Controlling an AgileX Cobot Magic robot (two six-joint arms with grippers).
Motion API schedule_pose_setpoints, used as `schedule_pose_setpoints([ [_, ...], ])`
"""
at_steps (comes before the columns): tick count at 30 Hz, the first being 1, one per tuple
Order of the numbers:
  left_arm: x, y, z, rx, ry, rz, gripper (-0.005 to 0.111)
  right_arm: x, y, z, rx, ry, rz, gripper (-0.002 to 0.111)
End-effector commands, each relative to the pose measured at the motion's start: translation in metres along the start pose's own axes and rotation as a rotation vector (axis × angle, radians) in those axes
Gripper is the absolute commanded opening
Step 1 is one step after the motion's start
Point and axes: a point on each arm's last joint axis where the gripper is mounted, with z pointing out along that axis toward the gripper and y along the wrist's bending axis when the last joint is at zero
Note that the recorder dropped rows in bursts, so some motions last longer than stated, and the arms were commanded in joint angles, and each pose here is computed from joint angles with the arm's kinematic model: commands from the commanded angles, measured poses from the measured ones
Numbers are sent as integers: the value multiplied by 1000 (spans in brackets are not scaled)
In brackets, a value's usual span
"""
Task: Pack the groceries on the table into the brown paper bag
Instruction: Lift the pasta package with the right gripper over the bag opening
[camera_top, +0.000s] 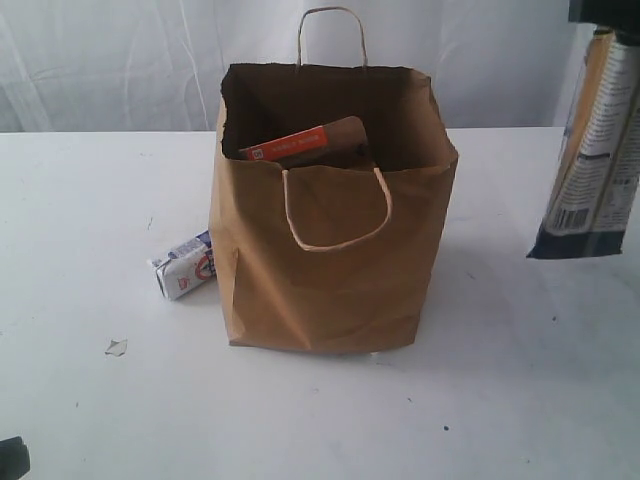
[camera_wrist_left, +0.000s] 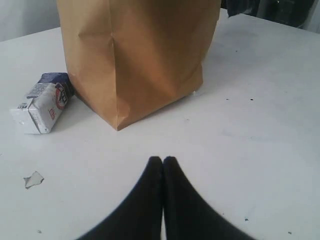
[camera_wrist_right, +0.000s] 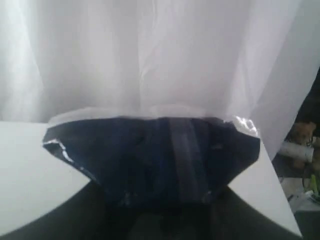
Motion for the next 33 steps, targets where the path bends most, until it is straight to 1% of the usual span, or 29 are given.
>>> schedule_pose_setpoints([
  [1,1,0,0,7,-3,-3,0,-37,15,-48,-91,-259,-13,0],
  [2,1,0,0,7,-3,-3,0,-43,18,-58,-112,-308,-13,0],
  [5,1,0,0,7,-3,-3,0,-66,31,-103,-211,-531,-15,0],
  [7,1,0,0,7,-3,-3,0,-75,39,-123,-268,-626,-31,0],
  [12,1,0,0,7,-3,-3,0,-82,51,-144,-345,-748,-101,0],
  [19,1,0,0,7,-3,-3,0,-83,66,-160,-432,-827,-185,0],
  [23,1,0,0,7,-3,-3,0,-87,75,-172,-517,-882,-160,0],
  [27,1,0,0,7,-3,-3,0,-90,84,-180,-592,-905,-190,0],
  [33,1,0,0,7,-3,-3,0,-88,99,-177,-652,-908,-250,0],
])
